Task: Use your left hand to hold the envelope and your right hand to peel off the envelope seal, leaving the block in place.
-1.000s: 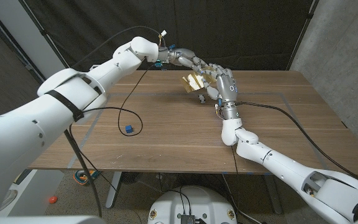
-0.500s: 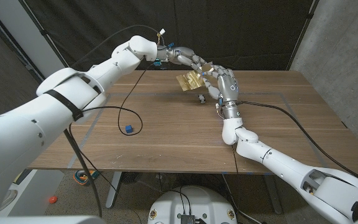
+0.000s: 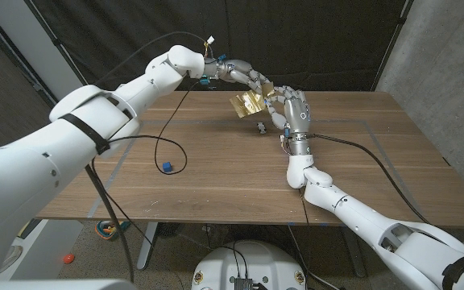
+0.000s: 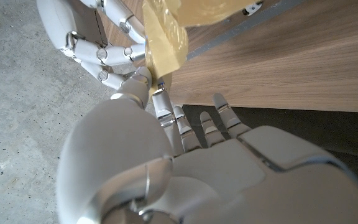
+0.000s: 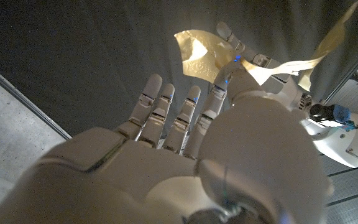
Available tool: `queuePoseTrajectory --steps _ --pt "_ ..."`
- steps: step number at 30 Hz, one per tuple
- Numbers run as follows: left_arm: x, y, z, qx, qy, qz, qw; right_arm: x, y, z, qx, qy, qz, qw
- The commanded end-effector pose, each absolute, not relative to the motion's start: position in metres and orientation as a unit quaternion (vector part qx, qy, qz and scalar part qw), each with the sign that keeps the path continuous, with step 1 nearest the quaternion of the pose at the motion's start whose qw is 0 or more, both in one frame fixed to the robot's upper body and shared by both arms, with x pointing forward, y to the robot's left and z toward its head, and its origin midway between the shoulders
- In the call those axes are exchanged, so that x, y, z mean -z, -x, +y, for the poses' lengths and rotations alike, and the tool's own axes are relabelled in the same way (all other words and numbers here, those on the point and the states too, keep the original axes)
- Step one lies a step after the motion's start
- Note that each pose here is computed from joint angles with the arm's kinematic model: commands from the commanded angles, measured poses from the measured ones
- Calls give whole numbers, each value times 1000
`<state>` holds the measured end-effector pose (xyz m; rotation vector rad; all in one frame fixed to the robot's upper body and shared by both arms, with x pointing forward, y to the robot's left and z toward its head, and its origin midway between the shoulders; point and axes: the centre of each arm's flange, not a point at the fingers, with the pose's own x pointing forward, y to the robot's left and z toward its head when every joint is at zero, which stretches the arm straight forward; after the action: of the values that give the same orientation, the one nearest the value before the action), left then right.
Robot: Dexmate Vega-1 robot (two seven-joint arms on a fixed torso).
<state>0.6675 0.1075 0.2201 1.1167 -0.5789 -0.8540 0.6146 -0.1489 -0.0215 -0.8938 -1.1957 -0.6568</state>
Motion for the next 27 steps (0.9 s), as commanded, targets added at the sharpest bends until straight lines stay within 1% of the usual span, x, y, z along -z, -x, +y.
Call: queuePoseTrajectory --steps 1,14,18,21,27 --pt "-226 -668 108 369 -503 -267 734 29 -614 -163 315 382 -548 674" --pt "-227 -671 118 333 -471 -293 763 38 -618 -167 326 390 -531 678" --pt "-228 -672 120 324 -465 -299 767 41 -621 -168 330 383 -522 687" --pt "-227 -674 118 331 -469 -292 765 42 -621 -168 326 364 -524 697" --pt "-226 -679 109 353 -475 -277 758 32 -620 -162 322 361 -539 689"
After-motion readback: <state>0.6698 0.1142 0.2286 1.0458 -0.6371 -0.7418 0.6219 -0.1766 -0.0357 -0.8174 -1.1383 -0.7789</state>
